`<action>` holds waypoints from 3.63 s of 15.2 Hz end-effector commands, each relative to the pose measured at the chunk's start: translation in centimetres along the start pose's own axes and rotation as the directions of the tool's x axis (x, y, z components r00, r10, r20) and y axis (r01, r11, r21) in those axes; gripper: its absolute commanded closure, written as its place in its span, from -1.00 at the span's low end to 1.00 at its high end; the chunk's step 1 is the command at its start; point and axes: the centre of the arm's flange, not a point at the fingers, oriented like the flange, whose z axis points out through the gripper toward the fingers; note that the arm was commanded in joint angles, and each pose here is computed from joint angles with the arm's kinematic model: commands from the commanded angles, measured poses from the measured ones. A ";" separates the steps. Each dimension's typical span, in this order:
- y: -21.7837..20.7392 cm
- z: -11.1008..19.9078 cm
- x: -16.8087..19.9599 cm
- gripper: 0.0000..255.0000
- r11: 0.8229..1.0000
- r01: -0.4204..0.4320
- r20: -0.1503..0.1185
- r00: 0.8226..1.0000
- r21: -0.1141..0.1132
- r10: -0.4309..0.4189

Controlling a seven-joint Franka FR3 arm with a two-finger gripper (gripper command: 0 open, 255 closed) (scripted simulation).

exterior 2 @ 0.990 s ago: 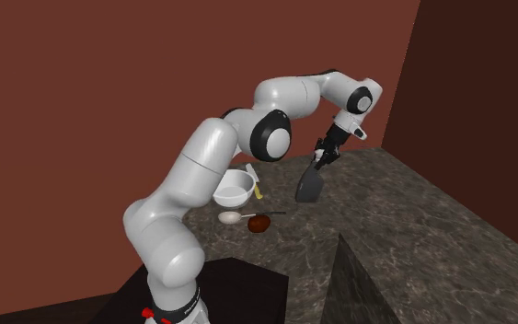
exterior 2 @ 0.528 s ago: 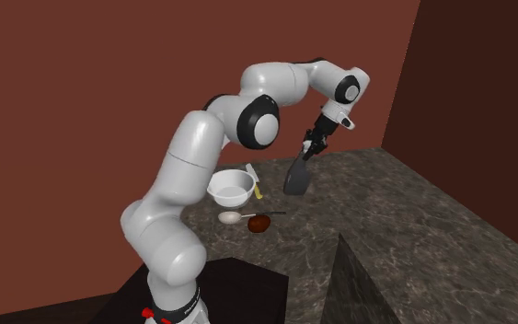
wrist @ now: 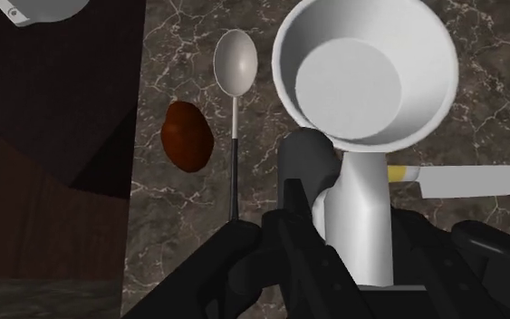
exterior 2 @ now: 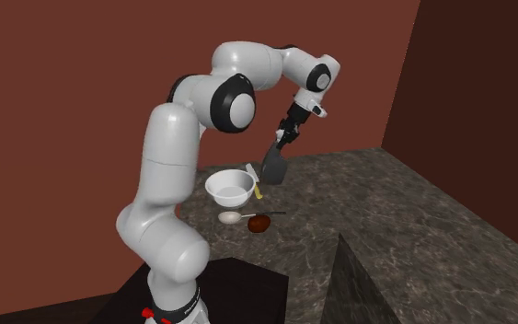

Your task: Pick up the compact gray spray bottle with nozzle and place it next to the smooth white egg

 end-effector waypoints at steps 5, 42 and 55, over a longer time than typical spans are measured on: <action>-2.7 1.1 -7.2 1.00 1.000 -0.001 0.000 1.000 0.000 0.001; -13.8 12.0 -30.2 1.00 1.000 -0.001 0.000 1.000 0.000 0.001; -13.8 17.9 -26.6 1.00 1.000 -0.001 0.000 1.000 0.000 0.001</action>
